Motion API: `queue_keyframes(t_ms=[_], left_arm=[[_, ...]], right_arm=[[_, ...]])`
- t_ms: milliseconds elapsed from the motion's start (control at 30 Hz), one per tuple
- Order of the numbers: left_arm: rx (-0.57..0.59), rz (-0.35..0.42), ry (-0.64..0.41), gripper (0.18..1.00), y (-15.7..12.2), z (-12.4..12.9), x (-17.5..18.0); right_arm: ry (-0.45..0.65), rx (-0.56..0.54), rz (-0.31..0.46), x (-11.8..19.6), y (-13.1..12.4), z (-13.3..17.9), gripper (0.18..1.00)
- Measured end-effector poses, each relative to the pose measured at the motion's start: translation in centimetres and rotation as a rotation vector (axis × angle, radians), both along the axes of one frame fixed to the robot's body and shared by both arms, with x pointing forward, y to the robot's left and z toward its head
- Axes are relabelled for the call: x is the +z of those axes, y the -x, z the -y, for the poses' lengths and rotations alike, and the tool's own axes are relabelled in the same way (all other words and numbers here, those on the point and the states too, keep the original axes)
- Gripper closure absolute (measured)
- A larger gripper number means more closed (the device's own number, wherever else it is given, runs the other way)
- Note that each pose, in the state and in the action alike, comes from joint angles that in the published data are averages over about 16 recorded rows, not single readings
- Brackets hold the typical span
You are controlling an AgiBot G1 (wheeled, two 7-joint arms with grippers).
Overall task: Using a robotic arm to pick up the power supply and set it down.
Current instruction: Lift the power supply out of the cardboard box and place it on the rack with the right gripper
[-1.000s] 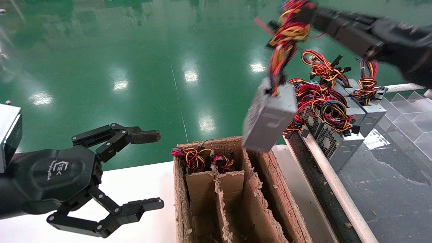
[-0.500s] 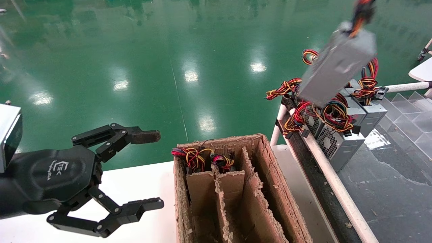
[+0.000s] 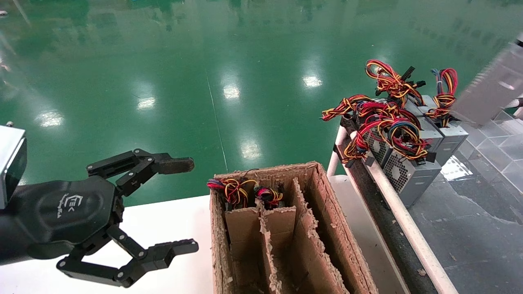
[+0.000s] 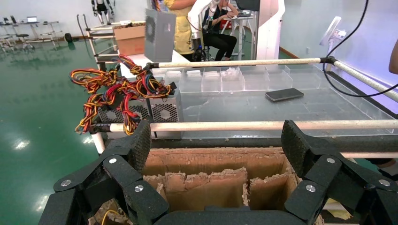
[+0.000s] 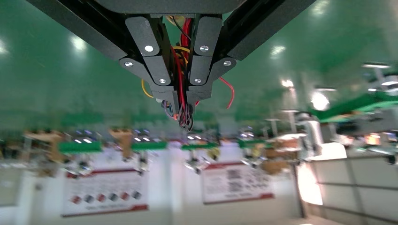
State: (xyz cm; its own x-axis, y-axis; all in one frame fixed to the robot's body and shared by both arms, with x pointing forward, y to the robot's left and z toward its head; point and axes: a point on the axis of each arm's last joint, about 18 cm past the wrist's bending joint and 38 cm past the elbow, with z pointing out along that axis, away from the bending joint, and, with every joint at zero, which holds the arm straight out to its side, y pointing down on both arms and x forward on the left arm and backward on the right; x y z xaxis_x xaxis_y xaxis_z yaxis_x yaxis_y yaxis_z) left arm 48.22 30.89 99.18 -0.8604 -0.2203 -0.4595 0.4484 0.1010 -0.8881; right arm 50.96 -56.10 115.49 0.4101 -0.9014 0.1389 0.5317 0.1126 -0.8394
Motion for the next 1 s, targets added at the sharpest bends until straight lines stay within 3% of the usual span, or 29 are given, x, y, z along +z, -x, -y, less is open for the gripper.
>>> queue_keyframes(t_ms=[467,733,1000], left_arm=[[0.000,0.000,0.000,0.184,0.0,0.0,0.0],[0.000,0.000,0.000,0.184,0.0,0.0,0.0],[0.000,0.000,0.000,0.184,0.0,0.0,0.0]], right_arm=[[0.058,-0.092,-0.108,-5.1,2.9,3.9,0.963],[0.128,-0.058,-0.177,-7.8,3.0,3.2,0.963],[0.187,-0.006,-0.246,-10.0,1.3,1.4,0.963]])
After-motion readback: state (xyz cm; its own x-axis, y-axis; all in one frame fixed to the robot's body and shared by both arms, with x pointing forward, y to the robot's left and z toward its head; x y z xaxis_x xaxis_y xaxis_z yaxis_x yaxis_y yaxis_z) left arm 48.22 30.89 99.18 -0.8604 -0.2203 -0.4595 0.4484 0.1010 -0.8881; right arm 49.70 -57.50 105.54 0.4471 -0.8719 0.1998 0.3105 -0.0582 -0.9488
